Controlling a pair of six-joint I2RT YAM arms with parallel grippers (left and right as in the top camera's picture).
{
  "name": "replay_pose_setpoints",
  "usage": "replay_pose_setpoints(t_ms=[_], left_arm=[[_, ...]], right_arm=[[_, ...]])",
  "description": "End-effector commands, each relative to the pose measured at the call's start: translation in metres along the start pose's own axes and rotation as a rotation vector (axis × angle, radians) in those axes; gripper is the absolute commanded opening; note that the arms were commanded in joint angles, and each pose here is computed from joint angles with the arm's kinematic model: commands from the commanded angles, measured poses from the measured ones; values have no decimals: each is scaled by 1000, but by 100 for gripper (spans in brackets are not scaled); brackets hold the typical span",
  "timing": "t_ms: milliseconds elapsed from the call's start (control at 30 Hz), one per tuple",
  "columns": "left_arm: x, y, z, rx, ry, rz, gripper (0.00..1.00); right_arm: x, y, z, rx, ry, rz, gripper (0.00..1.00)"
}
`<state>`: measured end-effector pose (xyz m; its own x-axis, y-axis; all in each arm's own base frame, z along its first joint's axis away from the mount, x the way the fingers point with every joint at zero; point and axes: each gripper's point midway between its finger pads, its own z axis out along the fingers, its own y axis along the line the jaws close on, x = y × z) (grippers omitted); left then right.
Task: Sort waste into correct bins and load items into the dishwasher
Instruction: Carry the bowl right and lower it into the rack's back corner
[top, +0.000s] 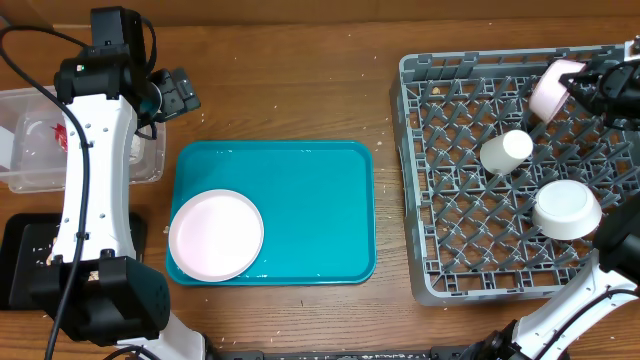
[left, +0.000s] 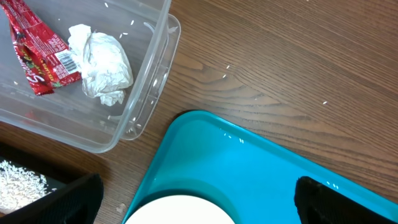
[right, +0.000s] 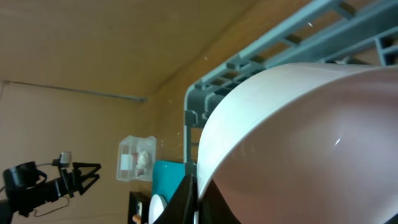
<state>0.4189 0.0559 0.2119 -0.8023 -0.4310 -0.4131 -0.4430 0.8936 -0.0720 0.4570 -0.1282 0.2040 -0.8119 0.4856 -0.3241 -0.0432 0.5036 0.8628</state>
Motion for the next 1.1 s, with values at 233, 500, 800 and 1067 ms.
replay_pose_setpoints(t_ms=[233, 500, 800, 1067], left_arm=[[-2, -5, -5, 15, -10, 24, 100], [-2, -5, -5, 15, -10, 24, 100], [-2, -5, -5, 15, -10, 24, 100], [-2, -5, -5, 15, -10, 24, 100]], right_arm=[[4, -16, -2, 113, 25, -5, 4], [6, -27, -4, 174, 36, -3, 4], [1, -37, -22, 192, -15, 142, 4], [4, -53, -64, 211, -76, 257, 4]])
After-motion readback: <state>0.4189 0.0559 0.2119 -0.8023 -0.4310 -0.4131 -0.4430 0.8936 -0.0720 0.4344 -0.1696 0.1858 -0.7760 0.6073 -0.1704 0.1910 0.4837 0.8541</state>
